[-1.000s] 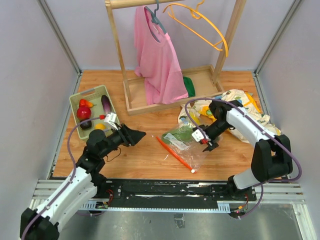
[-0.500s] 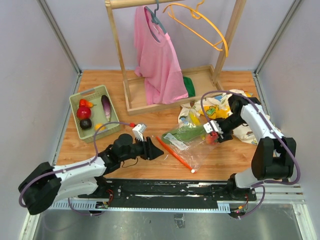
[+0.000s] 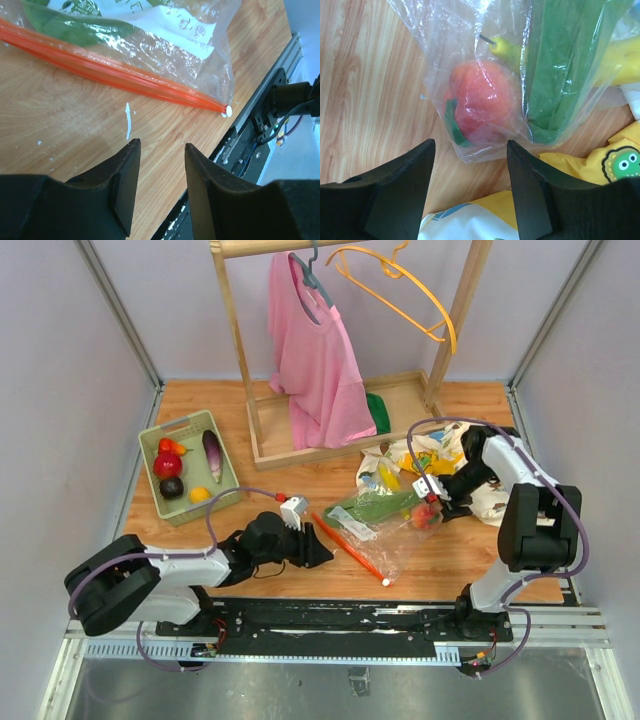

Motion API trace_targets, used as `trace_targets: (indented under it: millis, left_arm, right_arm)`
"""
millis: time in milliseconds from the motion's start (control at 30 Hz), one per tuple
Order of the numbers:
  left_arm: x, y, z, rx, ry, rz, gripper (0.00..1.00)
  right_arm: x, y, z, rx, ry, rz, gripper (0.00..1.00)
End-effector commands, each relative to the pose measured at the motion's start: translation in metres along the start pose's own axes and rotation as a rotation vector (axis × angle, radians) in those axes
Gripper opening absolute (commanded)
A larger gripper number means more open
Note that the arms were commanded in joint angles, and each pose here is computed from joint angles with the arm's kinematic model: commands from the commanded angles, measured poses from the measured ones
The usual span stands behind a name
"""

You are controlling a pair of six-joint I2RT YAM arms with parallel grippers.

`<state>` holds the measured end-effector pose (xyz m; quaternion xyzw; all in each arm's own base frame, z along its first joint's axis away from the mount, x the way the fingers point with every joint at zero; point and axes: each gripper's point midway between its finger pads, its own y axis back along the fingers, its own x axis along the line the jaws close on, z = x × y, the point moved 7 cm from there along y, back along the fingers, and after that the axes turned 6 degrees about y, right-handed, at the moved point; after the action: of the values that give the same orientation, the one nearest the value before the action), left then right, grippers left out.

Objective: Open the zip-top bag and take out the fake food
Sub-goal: Open the zipper of the food storage bag at the center of the board.

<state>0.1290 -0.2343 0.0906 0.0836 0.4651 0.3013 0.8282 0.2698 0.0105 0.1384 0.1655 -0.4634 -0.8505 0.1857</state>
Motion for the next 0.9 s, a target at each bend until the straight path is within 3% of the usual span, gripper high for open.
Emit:
trace_targets:
  millis: [0, 167, 500, 600, 767, 867]
  left_arm:
    - [-0.010, -0.010, 0.007, -0.035, -0.044, -0.030, 0.44]
    - [-0.010, -0.023, 0.008, -0.037, -0.047, -0.027, 0.42]
    - [-0.002, -0.049, 0.008, -0.044, -0.056, -0.012, 0.42]
    - [0.000, -0.053, 0.010, -0.050, -0.067, 0.007, 0.40]
    - [-0.005, -0.059, 0.013, -0.051, -0.079, -0.030, 0.21]
    - [-0.008, -0.062, 0.013, -0.048, -0.074, -0.059, 0.22]
  right_arm:
    - [-0.005, 0.000, -0.003, -0.024, 0.102, 0.014, 0.60]
    - [0.000, -0.008, 0.000, -0.056, 0.098, 0.044, 0.51]
    - [0.013, -0.022, 0.008, -0.107, 0.068, 0.089, 0.23]
    - [0.016, -0.023, 0.011, -0.124, 0.058, 0.092, 0.20]
    - [0.019, -0.024, 0.016, -0.147, 0.040, 0.081, 0.19]
    - [0.020, -0.021, 0.018, -0.136, 0.020, 0.068, 0.21]
